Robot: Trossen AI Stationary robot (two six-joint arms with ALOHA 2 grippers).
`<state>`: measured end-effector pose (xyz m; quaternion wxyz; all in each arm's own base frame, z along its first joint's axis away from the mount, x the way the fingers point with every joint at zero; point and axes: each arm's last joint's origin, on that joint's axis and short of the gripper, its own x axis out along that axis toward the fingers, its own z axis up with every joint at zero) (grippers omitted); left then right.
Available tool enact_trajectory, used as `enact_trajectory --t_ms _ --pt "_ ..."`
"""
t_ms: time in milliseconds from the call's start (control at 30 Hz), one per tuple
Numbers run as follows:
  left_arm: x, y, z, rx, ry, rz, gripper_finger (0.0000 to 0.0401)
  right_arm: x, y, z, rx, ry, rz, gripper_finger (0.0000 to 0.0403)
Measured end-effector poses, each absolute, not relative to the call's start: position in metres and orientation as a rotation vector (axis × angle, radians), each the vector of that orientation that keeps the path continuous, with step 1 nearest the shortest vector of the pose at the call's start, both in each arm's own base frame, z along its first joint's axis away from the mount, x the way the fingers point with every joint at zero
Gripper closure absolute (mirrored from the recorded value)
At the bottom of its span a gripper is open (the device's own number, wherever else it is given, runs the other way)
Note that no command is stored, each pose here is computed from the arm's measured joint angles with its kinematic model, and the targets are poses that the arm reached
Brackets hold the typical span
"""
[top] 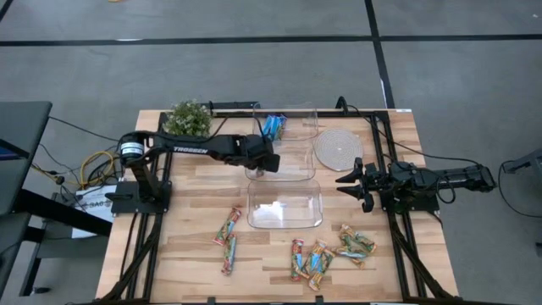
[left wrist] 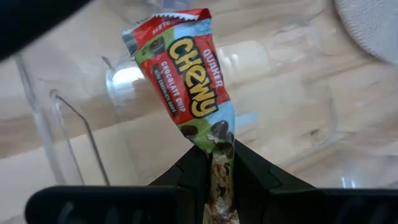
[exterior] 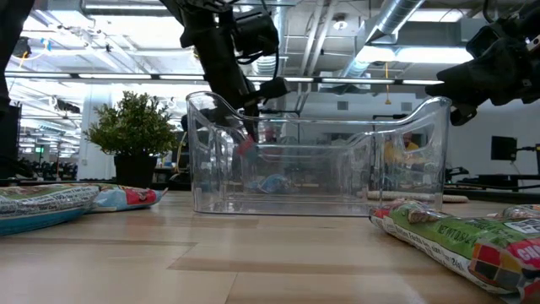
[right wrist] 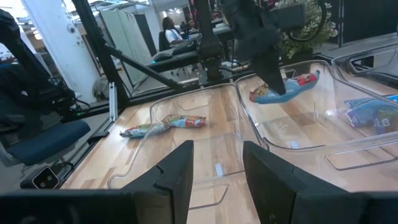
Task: Pick and place Granola Bars by type
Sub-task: Put the red granola bar into the middle transparent bin
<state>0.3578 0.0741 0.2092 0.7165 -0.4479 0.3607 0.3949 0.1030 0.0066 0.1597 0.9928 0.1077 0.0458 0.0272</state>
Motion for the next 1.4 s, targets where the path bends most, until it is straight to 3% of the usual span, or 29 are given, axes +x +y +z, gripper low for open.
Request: enact_trajectory --t_ms 400,833,1400 --pt "0.357 0.076 0.209 -1.014 0.803 0.869 0.0343 0.103 0.007 0.16 0.216 0.092 0.055 0.027" --pt "0.358 0.078 0.21 -1.035 0.787 0.877 0.0284 0.103 0.007 0.16 0.216 0.092 0.055 0.027" --pt "0.368 0.073 0.243 -0.921 0.564 0.72 0.0283 0.103 0.007 0.16 0.215 0.092 0.055 0.0269"
